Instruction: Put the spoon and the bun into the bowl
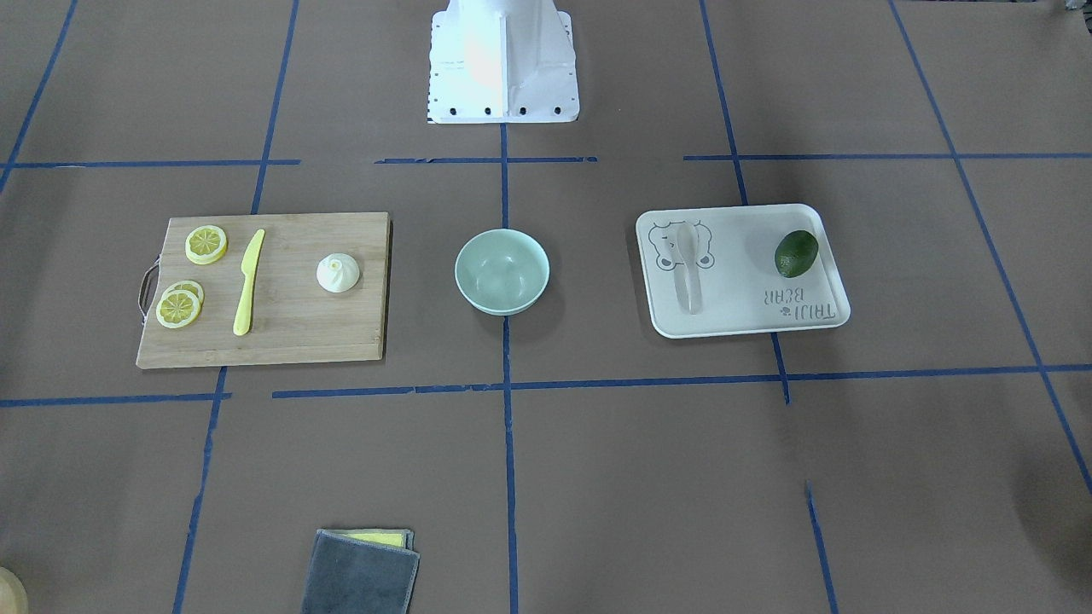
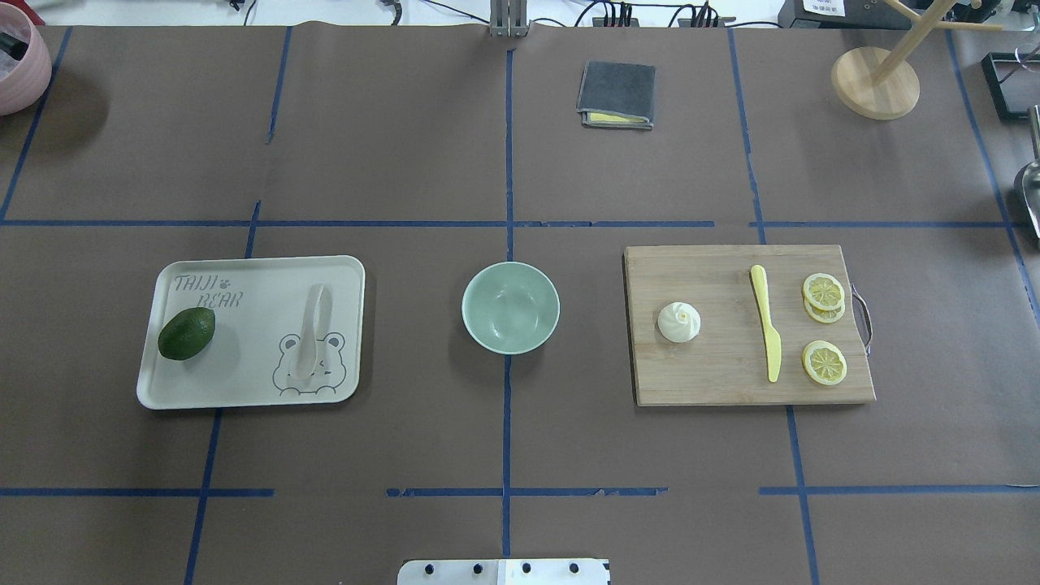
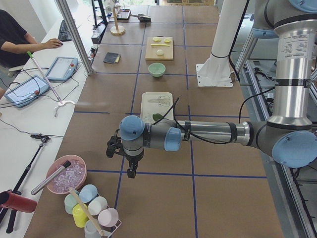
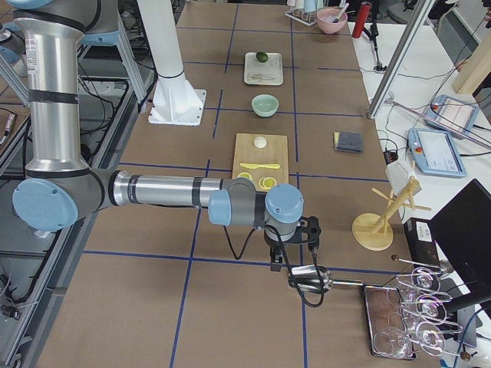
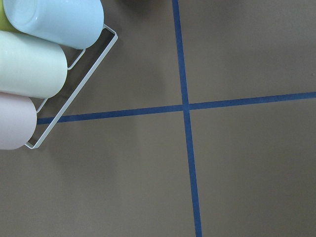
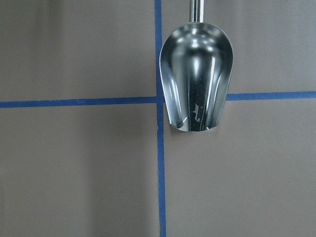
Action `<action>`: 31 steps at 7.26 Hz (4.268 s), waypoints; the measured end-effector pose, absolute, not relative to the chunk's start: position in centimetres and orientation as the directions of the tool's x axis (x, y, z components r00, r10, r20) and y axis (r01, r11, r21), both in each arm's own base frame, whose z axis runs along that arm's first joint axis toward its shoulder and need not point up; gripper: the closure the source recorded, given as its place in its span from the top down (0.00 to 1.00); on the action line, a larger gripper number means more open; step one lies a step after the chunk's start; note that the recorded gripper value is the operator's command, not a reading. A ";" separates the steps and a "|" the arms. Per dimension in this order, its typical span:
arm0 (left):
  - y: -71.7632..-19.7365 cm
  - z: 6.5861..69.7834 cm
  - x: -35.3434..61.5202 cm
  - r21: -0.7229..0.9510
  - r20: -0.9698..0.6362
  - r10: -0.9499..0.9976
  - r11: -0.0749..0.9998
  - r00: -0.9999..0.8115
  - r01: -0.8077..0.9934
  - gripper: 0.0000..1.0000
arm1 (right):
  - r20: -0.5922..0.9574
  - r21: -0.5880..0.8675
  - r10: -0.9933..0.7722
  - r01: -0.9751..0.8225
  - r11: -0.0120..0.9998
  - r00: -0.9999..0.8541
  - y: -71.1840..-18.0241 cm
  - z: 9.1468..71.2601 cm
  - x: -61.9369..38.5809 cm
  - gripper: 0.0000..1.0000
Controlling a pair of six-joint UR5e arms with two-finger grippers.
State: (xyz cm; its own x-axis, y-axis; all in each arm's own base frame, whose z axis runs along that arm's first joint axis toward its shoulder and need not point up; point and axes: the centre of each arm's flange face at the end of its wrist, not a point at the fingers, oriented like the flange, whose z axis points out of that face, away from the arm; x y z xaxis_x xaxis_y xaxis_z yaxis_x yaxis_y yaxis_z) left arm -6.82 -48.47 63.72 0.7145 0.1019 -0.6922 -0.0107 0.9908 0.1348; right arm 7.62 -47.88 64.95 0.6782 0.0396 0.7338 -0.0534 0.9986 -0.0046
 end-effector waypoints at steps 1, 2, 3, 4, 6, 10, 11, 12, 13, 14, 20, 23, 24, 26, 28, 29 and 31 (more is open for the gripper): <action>-48.4 63.7 -6.8 0.136 -0.692 0.103 0.991 0.714 -0.011 1.00 | 0.734 -0.003 0.038 -0.054 0.999 0.679 -47.9 64.9 7.6 1.00; -48.5 63.3 -6.8 0.143 -0.692 0.107 0.990 0.714 -0.010 1.00 | 0.733 0.002 0.035 -0.053 0.999 0.679 -48.0 64.7 7.6 1.00; -49.0 62.4 -6.7 0.175 -0.688 0.129 0.984 0.714 -0.010 1.00 | 0.734 0.005 0.032 -0.053 0.999 0.679 -48.1 64.6 7.6 1.00; -49.7 60.9 -6.4 0.239 -0.679 0.170 0.971 0.714 -0.004 1.00 | 0.734 0.008 0.030 -0.053 0.999 0.679 -48.1 64.5 7.6 1.00; -50.9 54.0 -1.9 0.310 -0.697 0.190 0.949 0.691 0.052 1.00 | 0.733 0.049 0.000 -0.052 0.997 0.680 -48.5 63.9 7.7 1.00; -48.2 39.9 14.7 0.188 -0.810 0.073 0.972 0.583 0.140 1.00 | 0.726 0.135 -0.055 -0.063 0.989 0.685 -49.1 63.5 7.6 1.00; -48.4 37.6 18.8 0.160 -0.824 0.052 0.977 0.564 0.143 0.99 | 0.732 0.111 -0.019 -0.091 0.990 0.681 -49.3 63.2 7.5 1.00; -49.2 36.0 23.1 0.129 -0.831 0.025 0.980 0.556 0.149 0.99 | 0.738 0.097 0.007 -0.116 0.988 0.675 -50.0 62.3 7.2 1.00; -49.6 35.0 27.1 0.104 -0.830 0.000 0.982 0.558 0.156 0.99 | 0.742 0.097 0.010 -0.121 0.988 0.670 -51.1 61.0 6.2 1.00; -49.4 34.6 31.0 0.092 -0.820 -0.020 0.982 0.572 0.166 0.99 | 0.745 0.094 0.007 -0.116 0.989 0.667 -52.1 59.7 4.6 1.00; -46.1 37.1 42.4 0.061 -0.794 -0.048 0.985 0.606 0.159 0.96 | 0.801 0.024 0.043 -0.104 0.994 0.597 -54.2 46.5 -10.7 1.00; -45.5 38.5 44.3 0.068 -0.775 -0.043 0.986 0.631 0.152 0.90 | 0.814 0.017 0.035 -0.084 0.996 0.580 -53.4 42.1 -16.3 1.00; -45.4 38.7 44.5 0.073 -0.771 -0.043 0.985 0.636 0.155 0.89 | 0.812 0.023 0.025 -0.075 0.997 0.583 -52.9 41.5 -17.3 1.00; -45.1 38.8 44.8 0.075 -0.769 -0.040 0.986 0.638 0.152 0.83 | 0.814 0.013 0.036 -0.080 0.997 0.580 -52.5 40.3 -18.8 1.00; -44.6 38.9 45.3 0.075 -0.768 -0.034 0.987 0.640 0.142 0.79 | 0.816 0.009 0.040 -0.083 0.997 0.577 -52.5 39.7 -19.4 1.00; -44.5 39.0 45.4 0.074 -0.767 -0.033 0.987 0.641 0.139 0.73 | 0.816 0.008 0.042 -0.084 0.996 0.577 -52.5 39.6 -19.5 1.00; -44.3 39.0 45.5 0.073 -0.767 -0.032 0.988 0.641 0.137 0.49 | 0.817 0.009 0.040 -0.083 0.997 0.575 -52.5 39.4 -19.7 1.00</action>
State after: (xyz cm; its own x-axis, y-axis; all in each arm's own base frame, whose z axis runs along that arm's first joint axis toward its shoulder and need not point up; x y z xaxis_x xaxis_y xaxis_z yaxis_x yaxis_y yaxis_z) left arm 45.46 -44.27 39.01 0.6411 -0.0322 -0.7668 0.1374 0.9878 0.0735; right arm -19.68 -52.45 39.44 0.5754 0.0404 0.8169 -0.0828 0.9965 0.0091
